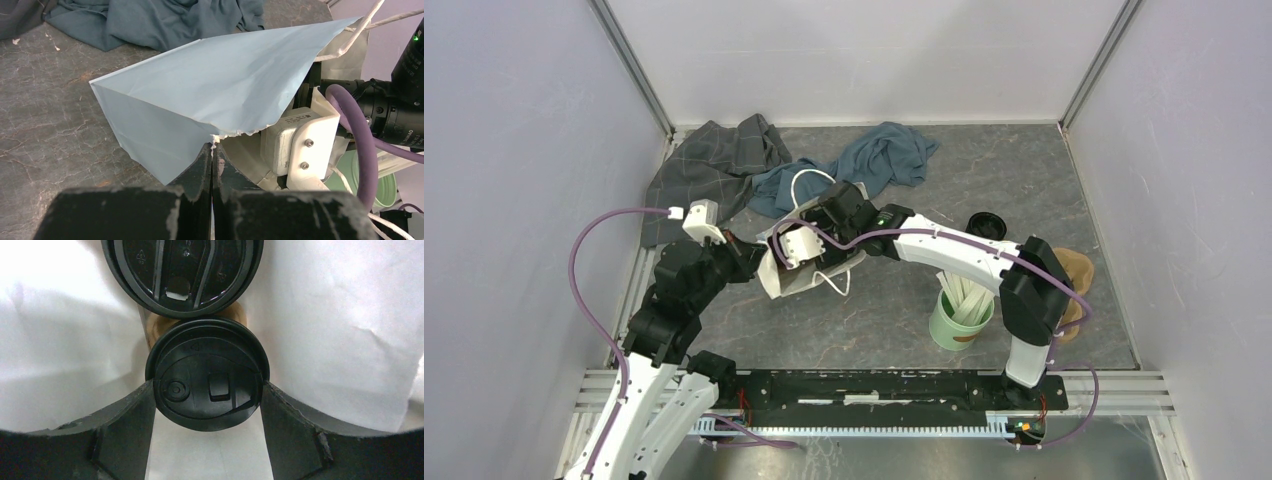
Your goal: Pack the takeout coffee
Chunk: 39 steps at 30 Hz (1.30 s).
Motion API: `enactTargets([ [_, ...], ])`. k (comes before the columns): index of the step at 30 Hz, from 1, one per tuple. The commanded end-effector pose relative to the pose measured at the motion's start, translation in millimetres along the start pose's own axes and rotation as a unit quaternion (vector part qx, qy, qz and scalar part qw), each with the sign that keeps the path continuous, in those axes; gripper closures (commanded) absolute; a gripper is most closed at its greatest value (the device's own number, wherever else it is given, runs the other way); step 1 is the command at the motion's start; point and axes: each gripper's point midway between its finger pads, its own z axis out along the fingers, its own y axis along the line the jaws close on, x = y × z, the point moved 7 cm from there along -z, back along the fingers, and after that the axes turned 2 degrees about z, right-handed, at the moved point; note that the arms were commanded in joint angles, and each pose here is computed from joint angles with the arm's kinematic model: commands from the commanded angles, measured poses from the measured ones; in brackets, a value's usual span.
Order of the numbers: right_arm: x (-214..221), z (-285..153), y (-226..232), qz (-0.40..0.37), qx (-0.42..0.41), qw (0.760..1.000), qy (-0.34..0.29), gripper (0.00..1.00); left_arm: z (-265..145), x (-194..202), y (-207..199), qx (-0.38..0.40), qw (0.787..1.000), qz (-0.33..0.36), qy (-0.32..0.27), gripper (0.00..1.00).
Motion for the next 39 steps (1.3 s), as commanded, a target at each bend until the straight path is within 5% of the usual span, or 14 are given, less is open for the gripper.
enactTargets([
  [1, 4.7, -5.9, -7.7, 0.021, 0.027, 0.999, -0.011, 1.00, -4.9, -2.8, 0.4, -0.003, 1.000, 0.030, 0.007, 0.98],
  [11, 4.8, -17.8, -11.7, 0.039, 0.044, 0.998, -0.001, 1.00, -8.4, -5.5, -2.7, 0.003, 0.999, 0.035, 0.015, 0.98],
  [24, -31.5, -53.1, 46.6, 0.116, 0.007, 0.993, -0.019, 1.00, -9.5, -0.7, -1.2, -0.014, 0.999, 0.019, 0.045, 0.97],
  [29, -33.0, -56.7, 41.7, 0.145, 0.029, 0.989, -0.023, 1.00, -9.3, 1.5, 2.6, -0.038, 0.997, 0.011, 0.063, 0.89],
  [39, -30.9, -61.9, 41.6, 0.164, 0.044, 0.985, -0.021, 1.00, -8.6, 10.9, 7.1, -0.057, 0.994, -0.002, 0.093, 0.55],
])
